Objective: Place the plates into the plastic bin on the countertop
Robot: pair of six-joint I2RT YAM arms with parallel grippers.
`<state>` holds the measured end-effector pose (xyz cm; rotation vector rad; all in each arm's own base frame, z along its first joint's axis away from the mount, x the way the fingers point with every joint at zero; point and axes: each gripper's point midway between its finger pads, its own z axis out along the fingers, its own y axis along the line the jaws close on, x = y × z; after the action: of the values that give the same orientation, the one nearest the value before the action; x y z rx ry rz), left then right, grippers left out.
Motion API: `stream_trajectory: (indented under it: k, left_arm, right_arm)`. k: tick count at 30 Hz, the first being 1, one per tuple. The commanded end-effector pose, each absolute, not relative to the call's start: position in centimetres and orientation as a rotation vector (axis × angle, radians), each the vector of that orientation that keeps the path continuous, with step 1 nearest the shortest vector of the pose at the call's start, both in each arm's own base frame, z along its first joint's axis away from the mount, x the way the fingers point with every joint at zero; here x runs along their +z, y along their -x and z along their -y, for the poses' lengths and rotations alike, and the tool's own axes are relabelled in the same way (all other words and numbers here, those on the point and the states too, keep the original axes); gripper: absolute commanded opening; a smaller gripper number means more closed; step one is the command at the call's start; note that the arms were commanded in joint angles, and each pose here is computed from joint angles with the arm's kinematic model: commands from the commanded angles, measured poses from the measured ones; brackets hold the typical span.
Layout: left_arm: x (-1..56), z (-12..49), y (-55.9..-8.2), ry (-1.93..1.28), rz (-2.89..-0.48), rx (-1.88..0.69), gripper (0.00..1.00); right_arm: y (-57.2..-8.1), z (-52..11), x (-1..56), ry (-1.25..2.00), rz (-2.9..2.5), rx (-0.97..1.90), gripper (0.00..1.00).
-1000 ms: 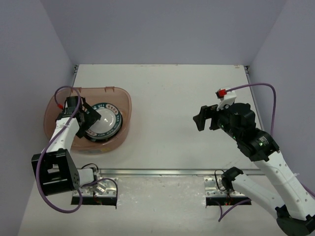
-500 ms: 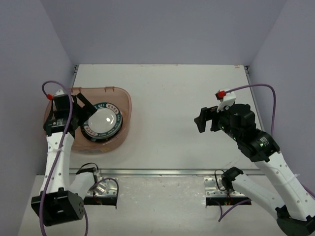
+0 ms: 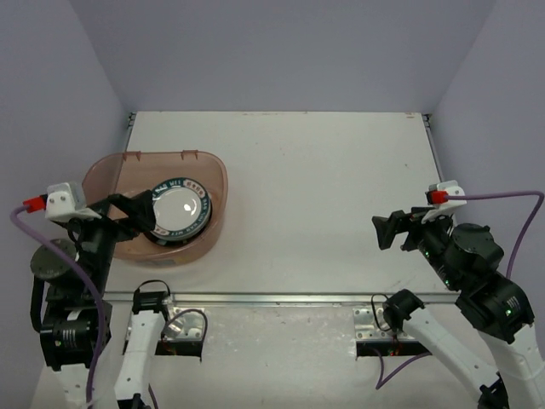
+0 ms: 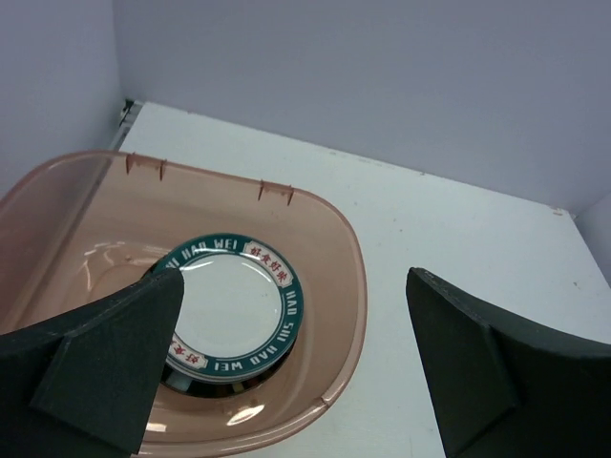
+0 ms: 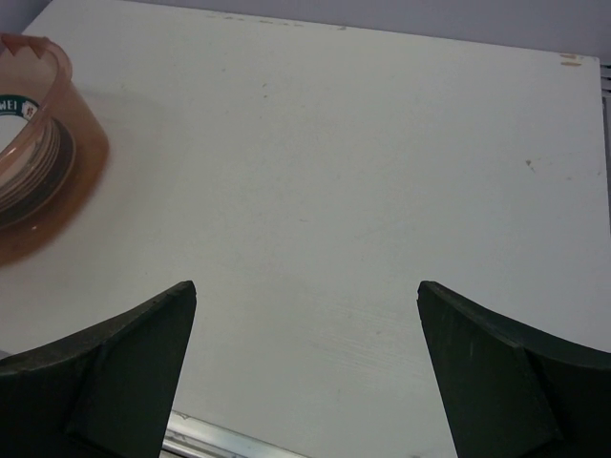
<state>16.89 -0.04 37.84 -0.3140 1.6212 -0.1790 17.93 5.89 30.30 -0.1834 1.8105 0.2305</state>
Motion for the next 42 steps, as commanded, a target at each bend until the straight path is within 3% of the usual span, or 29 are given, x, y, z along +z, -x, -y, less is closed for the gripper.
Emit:
stream_trajectory:
  k: [1, 10, 42]
  left_arm:
    - [35.7, 1.4, -15.9, 0.194, -1.649, -0.203, 1.0]
    - [32.1, 0.6, -15.8, 0.249, -1.637, -0.175, 1.0]
    - [30.6, 2.1, -16.6, 0.21, -1.691, -0.262, 1.0]
  right_arm:
    - [-17.6, -4.9, 29.0, 0.235, -1.845, 0.149, 0.99]
    - [-17.7, -5.0, 26.9, 0.252, -1.867, 0.136, 0.99]
    - [-18.9, -5.7, 25.0, 0.27, -1.923, 0.12, 0.99]
